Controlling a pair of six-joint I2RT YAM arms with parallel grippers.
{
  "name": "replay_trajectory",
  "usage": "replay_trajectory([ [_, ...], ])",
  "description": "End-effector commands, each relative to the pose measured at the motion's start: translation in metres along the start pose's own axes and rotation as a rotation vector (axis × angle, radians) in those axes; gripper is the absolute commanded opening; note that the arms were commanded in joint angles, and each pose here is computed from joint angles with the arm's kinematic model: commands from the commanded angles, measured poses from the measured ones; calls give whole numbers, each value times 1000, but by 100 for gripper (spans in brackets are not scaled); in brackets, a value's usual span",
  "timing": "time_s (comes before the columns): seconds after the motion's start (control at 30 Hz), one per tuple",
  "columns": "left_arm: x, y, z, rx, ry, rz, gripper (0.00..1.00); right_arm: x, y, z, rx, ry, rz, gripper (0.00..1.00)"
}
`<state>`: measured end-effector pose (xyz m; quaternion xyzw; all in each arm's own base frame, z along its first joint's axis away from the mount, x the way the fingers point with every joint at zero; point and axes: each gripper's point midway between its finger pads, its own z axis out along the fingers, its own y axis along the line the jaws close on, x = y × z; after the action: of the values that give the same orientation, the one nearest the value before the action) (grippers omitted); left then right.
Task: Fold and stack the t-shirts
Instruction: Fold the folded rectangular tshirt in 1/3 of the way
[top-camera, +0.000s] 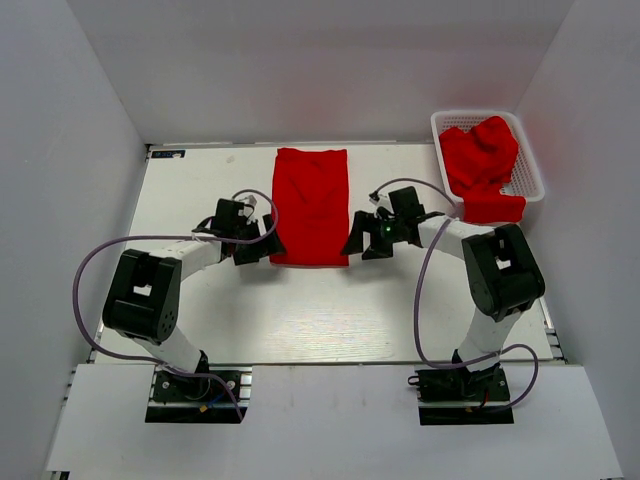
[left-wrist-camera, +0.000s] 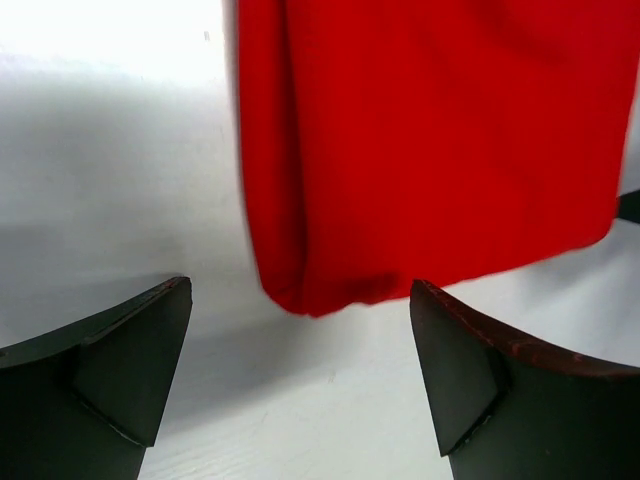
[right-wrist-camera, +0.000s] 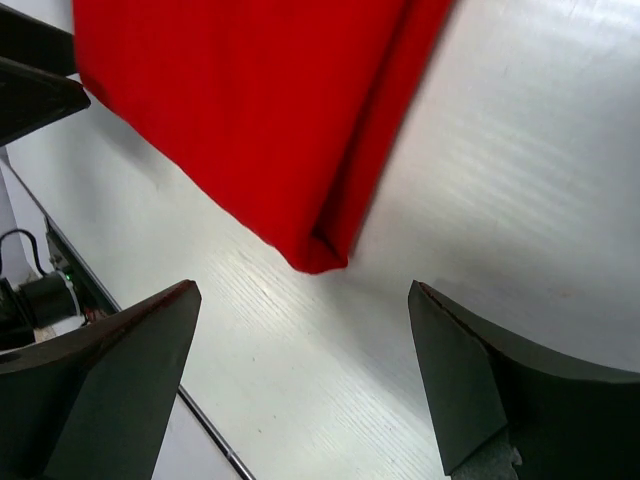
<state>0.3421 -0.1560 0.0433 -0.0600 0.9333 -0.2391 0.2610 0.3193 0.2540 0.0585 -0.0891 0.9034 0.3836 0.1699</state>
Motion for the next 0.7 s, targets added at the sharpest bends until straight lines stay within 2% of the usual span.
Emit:
replay_trajectory([
  [0.0, -7, -19, -10, 84, -44, 78, 100, -3, 20, -2, -76, -36, -84, 90],
  [0.13, 9, -17, -1, 93, -13, 110, 100, 11, 20, 13, -102, 24, -74, 90],
  [0.4, 16, -2, 6, 42, 15, 136, 100, 14, 16, 28, -78, 48, -68, 90],
  [0.67, 31, 7, 14, 34, 53, 145, 87, 27, 8, 39, -70, 91, -33, 90],
])
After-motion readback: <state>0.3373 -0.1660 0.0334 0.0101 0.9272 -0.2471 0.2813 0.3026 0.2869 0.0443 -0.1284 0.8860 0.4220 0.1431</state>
